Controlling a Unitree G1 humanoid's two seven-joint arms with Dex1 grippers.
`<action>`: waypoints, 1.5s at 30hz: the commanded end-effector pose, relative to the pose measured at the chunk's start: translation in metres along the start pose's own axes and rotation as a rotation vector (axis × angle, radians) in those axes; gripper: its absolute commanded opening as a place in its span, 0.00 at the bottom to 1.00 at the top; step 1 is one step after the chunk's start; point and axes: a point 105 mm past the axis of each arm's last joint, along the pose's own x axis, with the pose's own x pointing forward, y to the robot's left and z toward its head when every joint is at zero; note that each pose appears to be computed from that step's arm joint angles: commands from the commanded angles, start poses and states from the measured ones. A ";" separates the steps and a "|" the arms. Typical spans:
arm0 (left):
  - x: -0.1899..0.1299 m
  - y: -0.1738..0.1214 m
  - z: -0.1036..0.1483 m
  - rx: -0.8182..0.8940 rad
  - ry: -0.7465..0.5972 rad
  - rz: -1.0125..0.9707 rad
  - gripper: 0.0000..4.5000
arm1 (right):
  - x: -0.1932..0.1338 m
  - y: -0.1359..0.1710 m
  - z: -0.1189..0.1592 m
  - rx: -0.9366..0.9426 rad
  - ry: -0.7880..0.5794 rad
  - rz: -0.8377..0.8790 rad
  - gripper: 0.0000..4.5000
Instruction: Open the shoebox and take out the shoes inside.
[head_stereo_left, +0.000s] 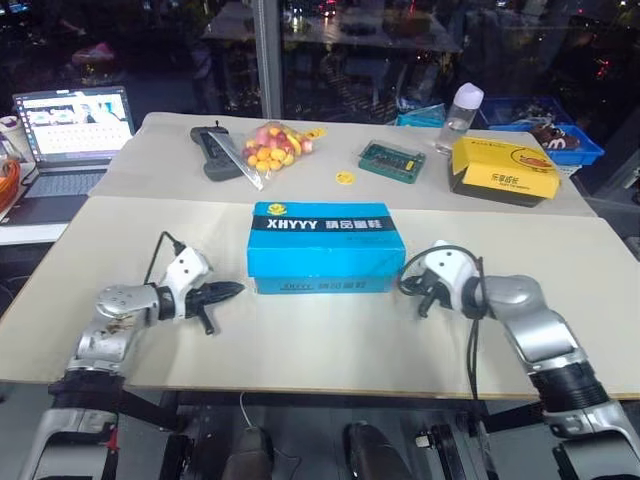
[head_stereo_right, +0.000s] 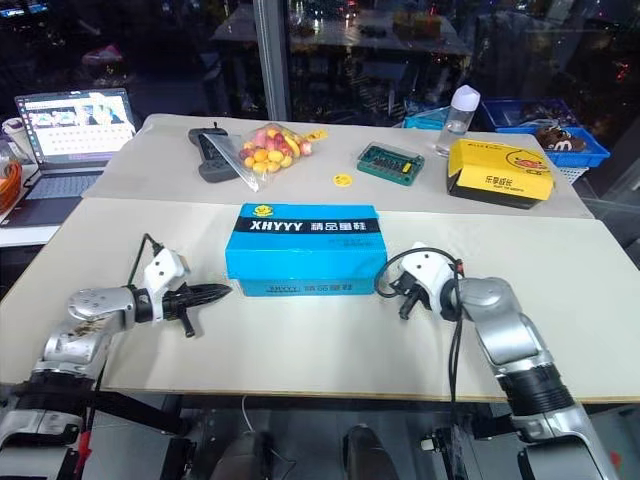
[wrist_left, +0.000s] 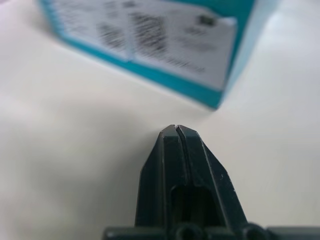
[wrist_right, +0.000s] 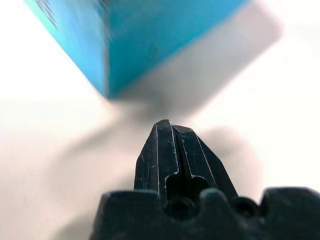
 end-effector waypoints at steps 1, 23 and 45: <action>-0.035 -0.007 0.028 -0.037 -0.122 0.005 0.00 | -0.033 0.009 0.006 -0.007 -0.005 0.063 0.02; -0.062 -0.112 0.075 -0.047 -0.231 -0.065 0.00 | 0.015 0.109 0.061 0.036 -0.074 0.051 0.02; -0.047 -0.112 0.079 -0.060 -0.247 -0.065 0.00 | 0.035 0.060 0.109 -0.106 -0.190 -0.178 0.02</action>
